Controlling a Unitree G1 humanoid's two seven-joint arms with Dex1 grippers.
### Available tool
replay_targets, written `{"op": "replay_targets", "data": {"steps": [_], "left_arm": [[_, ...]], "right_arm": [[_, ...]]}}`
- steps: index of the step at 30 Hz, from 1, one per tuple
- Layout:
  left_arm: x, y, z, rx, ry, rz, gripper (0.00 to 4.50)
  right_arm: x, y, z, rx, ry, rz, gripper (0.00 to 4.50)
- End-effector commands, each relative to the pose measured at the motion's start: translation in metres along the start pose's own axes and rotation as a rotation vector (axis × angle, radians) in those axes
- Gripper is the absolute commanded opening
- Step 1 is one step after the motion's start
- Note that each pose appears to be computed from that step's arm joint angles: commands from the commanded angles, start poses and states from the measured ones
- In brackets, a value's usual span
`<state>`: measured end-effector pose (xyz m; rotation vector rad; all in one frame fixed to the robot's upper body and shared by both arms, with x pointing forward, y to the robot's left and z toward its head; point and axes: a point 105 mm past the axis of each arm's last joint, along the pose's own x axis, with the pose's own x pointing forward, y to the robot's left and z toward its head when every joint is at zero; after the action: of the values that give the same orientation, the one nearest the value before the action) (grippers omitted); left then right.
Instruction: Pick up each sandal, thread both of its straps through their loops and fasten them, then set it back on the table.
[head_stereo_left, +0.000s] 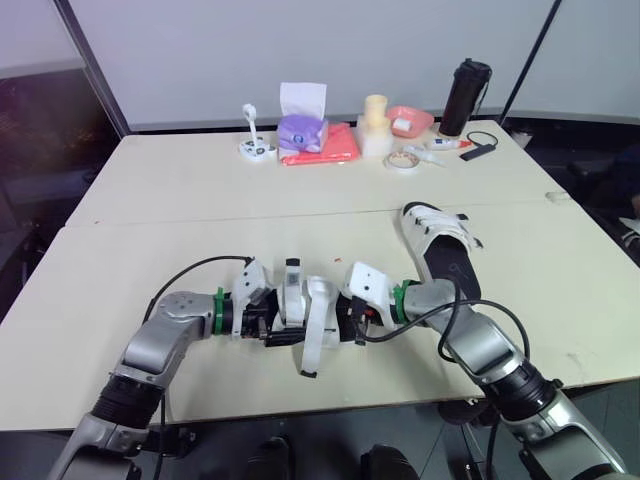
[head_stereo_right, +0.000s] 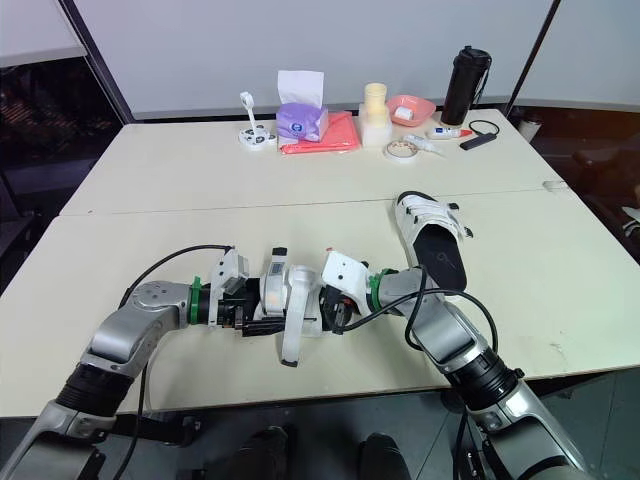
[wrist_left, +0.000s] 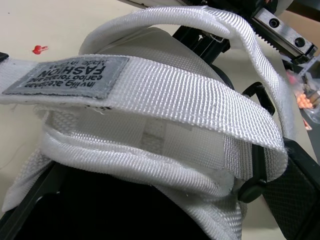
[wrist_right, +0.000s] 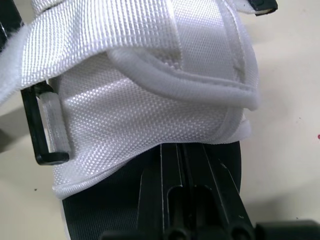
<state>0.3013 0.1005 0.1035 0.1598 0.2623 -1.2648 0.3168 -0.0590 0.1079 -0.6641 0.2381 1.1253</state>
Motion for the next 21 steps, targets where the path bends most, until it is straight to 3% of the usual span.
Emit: {"op": "replay_targets", "data": {"steps": [1,7,21], "left_arm": [[-0.001,-0.006,0.007,0.034,-0.001,-0.02,4.43],[-0.015,-0.008,0.005,0.033,0.041,-0.032,4.43],[-0.015,-0.002,0.014,0.016,0.001,0.011,4.43]], "right_arm": [[-0.007,-0.003,0.01,-0.033,-0.03,-0.002,0.0],[-0.02,0.018,0.0,0.05,-0.007,0.108,0.0],[0.011,0.038,-0.014,0.126,-0.093,0.113,0.0]]}}
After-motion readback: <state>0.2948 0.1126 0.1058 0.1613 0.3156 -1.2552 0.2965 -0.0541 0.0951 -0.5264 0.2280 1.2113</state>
